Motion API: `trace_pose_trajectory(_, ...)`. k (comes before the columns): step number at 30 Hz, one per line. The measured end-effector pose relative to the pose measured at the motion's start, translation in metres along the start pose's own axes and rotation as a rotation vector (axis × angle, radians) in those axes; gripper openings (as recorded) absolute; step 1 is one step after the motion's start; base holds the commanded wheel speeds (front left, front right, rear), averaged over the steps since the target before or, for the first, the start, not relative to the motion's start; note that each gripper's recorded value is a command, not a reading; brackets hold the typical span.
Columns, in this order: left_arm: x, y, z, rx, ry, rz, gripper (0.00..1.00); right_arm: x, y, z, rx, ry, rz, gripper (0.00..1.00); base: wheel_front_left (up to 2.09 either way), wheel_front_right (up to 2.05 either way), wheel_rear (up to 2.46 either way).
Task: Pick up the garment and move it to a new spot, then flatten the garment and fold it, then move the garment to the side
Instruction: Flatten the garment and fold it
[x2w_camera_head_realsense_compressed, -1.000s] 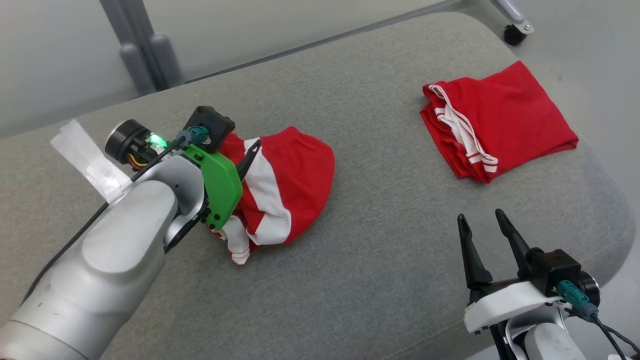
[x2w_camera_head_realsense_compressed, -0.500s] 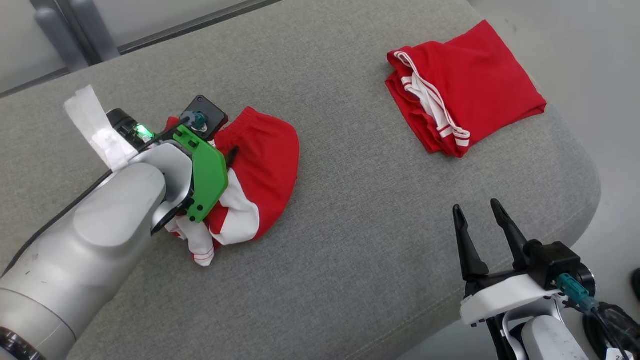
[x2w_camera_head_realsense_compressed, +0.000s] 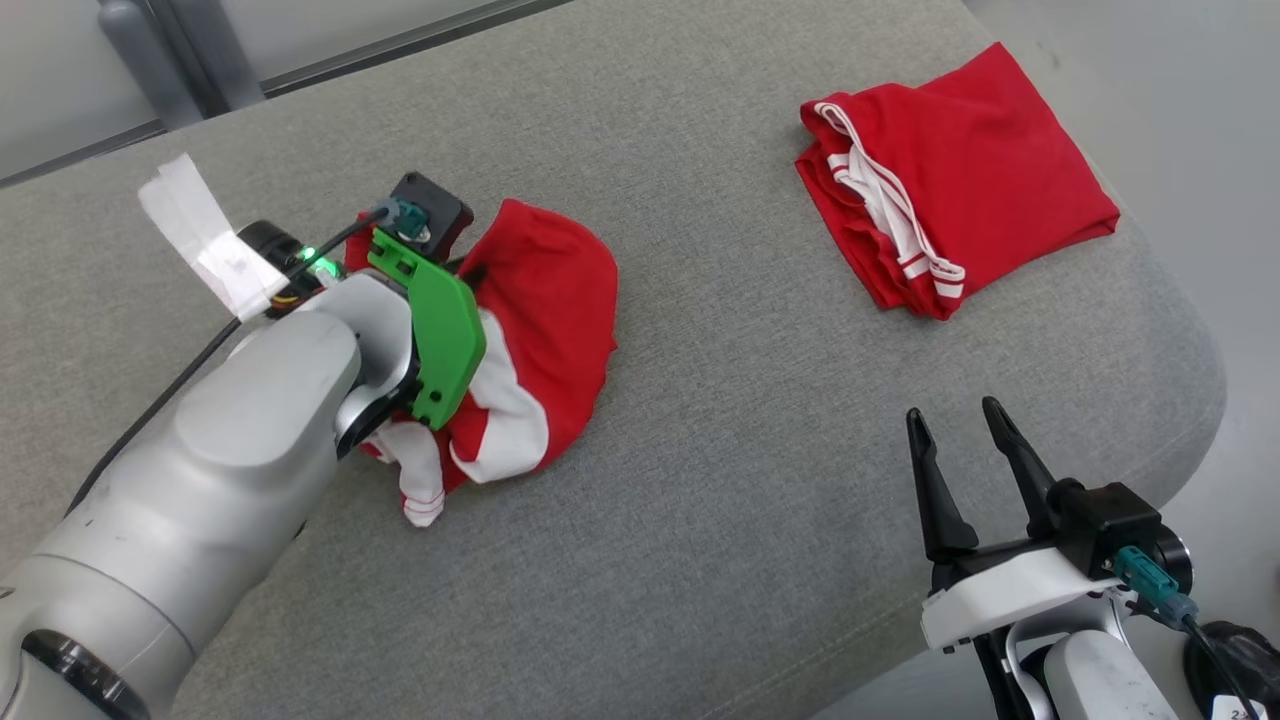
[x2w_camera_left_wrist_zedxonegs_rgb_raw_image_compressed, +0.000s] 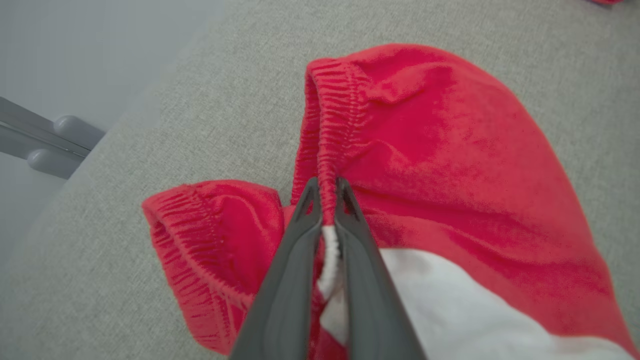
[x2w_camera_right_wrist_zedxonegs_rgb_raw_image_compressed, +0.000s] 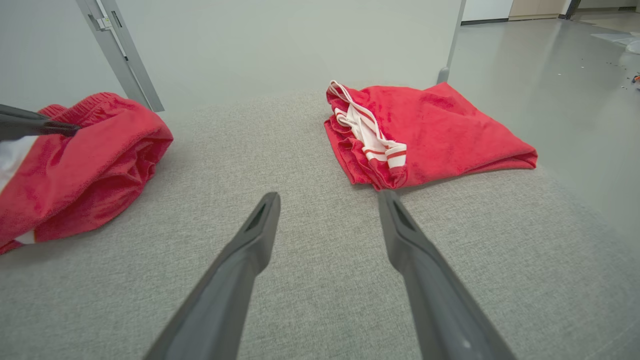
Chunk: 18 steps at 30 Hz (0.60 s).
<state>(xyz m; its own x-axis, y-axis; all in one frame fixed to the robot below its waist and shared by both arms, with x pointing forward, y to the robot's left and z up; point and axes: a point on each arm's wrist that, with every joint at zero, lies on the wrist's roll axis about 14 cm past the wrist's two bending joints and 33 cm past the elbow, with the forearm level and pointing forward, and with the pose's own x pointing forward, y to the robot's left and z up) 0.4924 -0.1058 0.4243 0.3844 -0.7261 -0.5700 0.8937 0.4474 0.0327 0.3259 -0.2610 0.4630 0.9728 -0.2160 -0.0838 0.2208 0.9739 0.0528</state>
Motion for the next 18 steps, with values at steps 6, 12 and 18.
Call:
trace_pose_trajectory(6,-0.015,-0.014,0.087,-0.126,-0.348,-0.027,0.00,0.003,0.008,0.002,0.004,-0.011,0.027,1.00,0.00,0.00,0.00)
trace_pose_trajectory(12,-0.059,-0.035,0.178,-0.336,-0.714,-0.104,0.00,0.006,0.020,0.006,0.012,-0.029,0.066,1.00,0.00,0.00,0.00)
trace_pose_trajectory(18,-0.081,-0.027,0.171,-0.617,-0.808,-0.041,0.00,0.009,0.035,0.005,0.020,-0.031,0.114,1.00,0.00,0.00,0.00)
